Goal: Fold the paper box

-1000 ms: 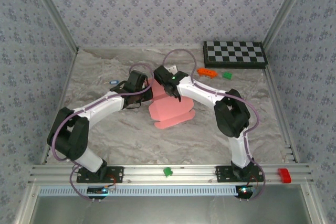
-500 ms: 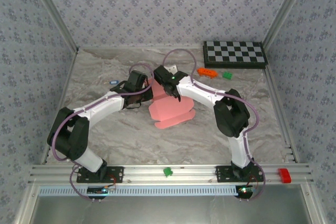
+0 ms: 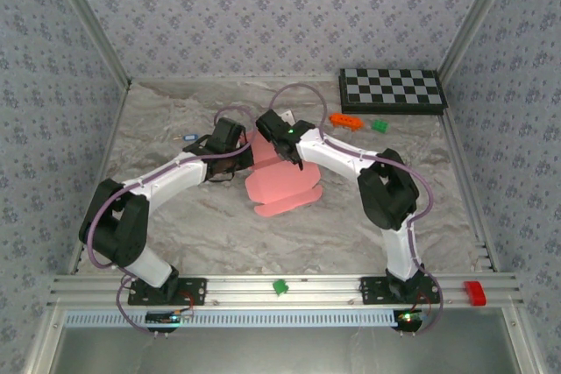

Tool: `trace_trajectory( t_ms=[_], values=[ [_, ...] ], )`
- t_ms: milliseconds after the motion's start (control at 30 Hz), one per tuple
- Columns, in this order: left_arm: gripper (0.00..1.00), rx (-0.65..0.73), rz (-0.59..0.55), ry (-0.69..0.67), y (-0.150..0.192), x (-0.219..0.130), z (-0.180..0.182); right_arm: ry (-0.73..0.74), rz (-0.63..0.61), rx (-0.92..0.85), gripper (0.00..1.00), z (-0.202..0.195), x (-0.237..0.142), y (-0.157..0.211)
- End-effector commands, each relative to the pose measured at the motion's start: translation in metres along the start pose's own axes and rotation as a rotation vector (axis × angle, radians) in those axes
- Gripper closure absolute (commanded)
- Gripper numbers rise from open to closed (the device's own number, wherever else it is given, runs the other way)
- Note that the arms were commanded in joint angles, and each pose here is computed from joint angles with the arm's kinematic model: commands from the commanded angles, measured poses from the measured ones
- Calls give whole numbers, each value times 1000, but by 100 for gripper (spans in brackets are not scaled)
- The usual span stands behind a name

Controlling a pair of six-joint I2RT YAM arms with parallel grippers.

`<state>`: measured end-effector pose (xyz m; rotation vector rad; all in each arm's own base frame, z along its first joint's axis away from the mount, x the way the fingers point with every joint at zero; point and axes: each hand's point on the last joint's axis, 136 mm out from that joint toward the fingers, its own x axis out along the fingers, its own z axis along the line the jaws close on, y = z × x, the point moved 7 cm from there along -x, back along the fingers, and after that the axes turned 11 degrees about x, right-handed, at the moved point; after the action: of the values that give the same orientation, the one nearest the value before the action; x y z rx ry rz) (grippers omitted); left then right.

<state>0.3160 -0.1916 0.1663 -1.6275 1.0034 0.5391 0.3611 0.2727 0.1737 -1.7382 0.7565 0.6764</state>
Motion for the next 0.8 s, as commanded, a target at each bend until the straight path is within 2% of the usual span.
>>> trace_trajectory(
  t_ms=[0,367,600,767],
  values=[
    [100,-14,-12,2,-7,0,-2,-46,-41,6,65,-1,-16,-8],
    [100,-25,-6,-6,-7,1,-2,-75,-76,30,41,-8,-32,-11],
    [100,-66,-14,-27,-11,1,-1,-132,-112,61,36,-24,-62,-17],
    [100,-221,-78,-29,-14,-1,2,-236,-121,135,35,-43,-87,-17]
  ],
)
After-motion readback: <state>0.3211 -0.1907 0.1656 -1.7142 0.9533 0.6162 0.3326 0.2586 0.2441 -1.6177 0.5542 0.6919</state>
